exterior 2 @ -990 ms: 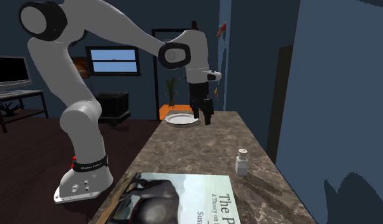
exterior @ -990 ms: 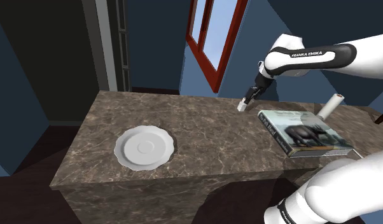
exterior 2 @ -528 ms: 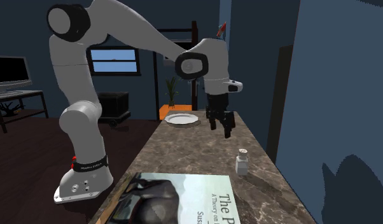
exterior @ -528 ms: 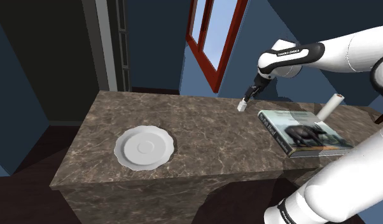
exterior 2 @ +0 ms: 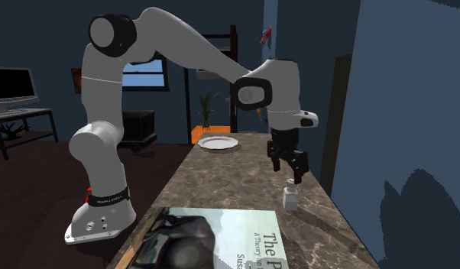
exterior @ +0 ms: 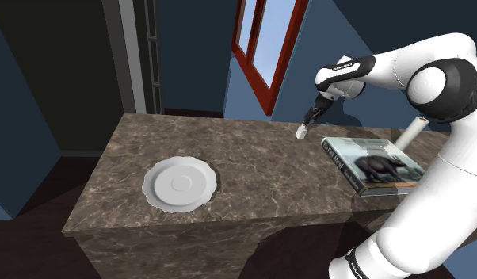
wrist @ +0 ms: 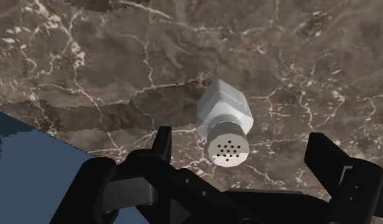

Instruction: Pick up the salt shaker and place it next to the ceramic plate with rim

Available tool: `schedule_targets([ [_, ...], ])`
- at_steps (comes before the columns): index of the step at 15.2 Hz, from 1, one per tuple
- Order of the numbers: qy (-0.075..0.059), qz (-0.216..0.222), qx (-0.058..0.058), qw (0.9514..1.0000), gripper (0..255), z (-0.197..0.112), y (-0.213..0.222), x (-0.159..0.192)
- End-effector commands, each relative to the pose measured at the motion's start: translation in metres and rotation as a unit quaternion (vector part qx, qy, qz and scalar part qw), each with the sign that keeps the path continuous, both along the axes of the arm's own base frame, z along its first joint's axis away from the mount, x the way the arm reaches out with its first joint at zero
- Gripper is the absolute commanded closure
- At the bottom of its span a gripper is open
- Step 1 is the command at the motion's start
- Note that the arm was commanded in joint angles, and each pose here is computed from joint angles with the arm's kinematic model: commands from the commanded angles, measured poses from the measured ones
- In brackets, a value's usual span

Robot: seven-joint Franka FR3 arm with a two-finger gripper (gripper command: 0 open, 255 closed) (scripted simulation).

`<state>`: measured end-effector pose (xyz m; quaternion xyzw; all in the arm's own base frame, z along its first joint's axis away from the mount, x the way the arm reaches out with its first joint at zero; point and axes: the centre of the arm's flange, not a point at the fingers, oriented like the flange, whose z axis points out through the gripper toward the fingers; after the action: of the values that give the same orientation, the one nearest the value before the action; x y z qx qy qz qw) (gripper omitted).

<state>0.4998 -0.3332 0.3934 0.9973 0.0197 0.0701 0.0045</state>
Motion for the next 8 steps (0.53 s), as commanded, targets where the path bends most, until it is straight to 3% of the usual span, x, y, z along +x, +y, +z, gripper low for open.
schedule_targets([
  [1, -0.001, 0.000, 0.000, 1.0000, 0, -0.010, -0.002, 0.002],
  [8, -0.001, 0.000, 0.000, 1.0000, 0, -0.034, -0.003, 0.006],
])
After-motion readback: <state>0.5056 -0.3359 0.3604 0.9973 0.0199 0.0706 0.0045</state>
